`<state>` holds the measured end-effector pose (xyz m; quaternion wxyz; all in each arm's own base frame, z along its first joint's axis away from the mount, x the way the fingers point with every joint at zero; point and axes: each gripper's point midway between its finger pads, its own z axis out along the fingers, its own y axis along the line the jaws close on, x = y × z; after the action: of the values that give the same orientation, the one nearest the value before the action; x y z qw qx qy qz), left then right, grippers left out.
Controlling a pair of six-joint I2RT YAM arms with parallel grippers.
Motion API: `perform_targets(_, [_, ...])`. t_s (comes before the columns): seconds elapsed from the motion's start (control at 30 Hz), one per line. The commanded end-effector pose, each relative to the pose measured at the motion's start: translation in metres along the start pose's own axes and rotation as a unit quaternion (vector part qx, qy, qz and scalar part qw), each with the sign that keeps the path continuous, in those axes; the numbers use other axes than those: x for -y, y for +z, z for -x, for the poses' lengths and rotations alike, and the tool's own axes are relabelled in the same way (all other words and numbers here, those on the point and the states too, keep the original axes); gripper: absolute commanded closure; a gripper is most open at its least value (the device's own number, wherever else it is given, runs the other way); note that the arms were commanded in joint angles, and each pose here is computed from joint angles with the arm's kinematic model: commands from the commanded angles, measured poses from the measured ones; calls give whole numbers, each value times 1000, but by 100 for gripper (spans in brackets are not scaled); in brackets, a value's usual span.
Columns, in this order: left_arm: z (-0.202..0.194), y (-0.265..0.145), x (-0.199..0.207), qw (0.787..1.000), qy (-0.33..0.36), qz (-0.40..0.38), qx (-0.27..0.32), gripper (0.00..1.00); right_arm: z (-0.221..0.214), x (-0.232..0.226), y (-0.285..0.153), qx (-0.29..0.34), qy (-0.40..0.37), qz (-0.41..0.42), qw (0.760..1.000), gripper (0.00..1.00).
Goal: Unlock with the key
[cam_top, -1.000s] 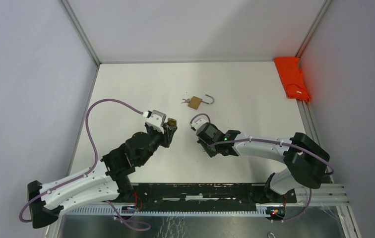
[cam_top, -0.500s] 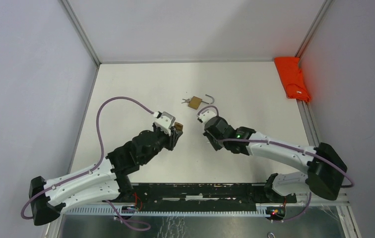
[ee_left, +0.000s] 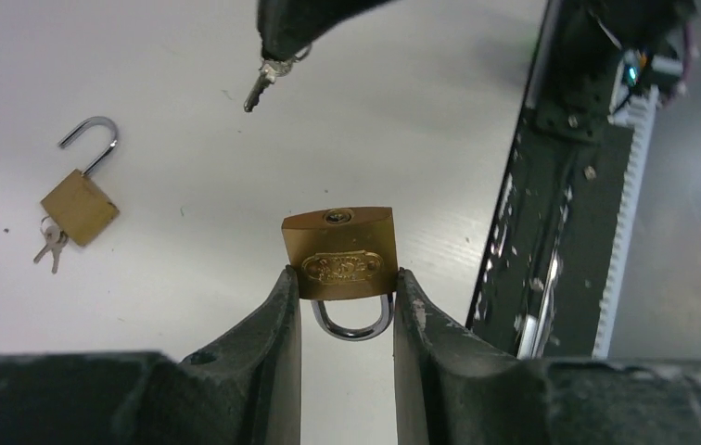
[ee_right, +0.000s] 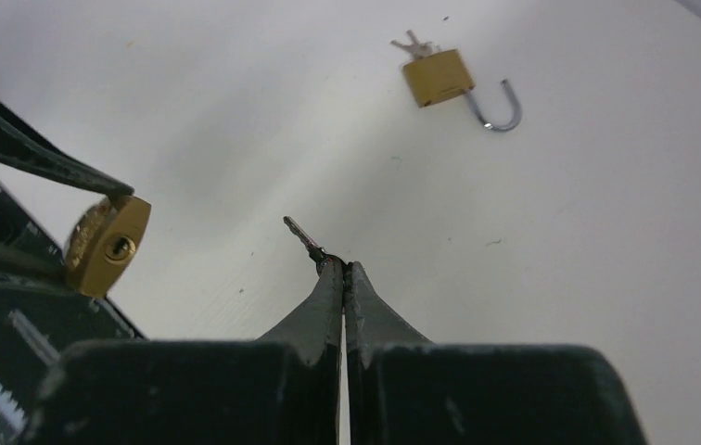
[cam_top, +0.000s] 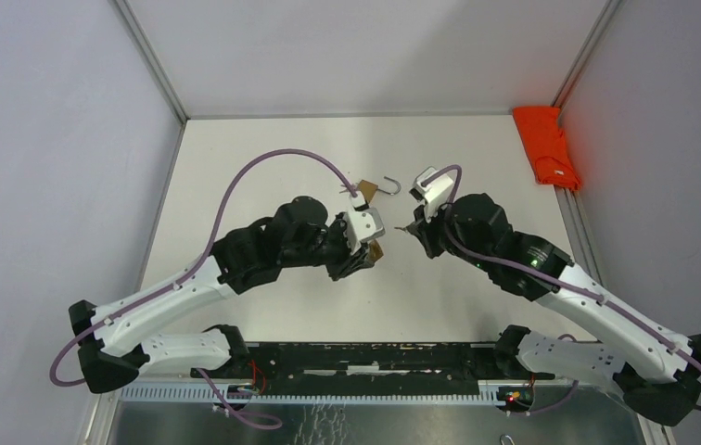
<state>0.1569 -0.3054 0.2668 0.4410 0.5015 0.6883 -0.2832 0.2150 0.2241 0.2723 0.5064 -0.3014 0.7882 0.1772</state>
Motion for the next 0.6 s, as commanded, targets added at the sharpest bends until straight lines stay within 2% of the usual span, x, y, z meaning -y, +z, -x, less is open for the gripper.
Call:
perform_targets(0.0, [-8,-24,17,993,91,-68,-33,98,-18,-7,-12,-33,-15,38,999,100])
perform_targets(0.17, [-52,-31,6,984,129,-18,-123,98,-23,-8,-20,-38,-12,57,998,100])
perform_targets(0.23, [-77,-36,-2,969,176,26,-172,98,-32,-24,-14,-43,-3,102,994,100])
perform_targets(0.33, [-102,-44,-20,935,254,96,-227,98,-45,-38,-5,-53,11,148,987,100])
perform_targets(0.43, [-86,-50,-34,920,297,158,-200,98,-47,-51,0,-44,34,197,979,100])
perform_targets(0.57, [-40,-70,-55,907,325,247,-102,98,-64,-73,5,-61,65,267,960,100])
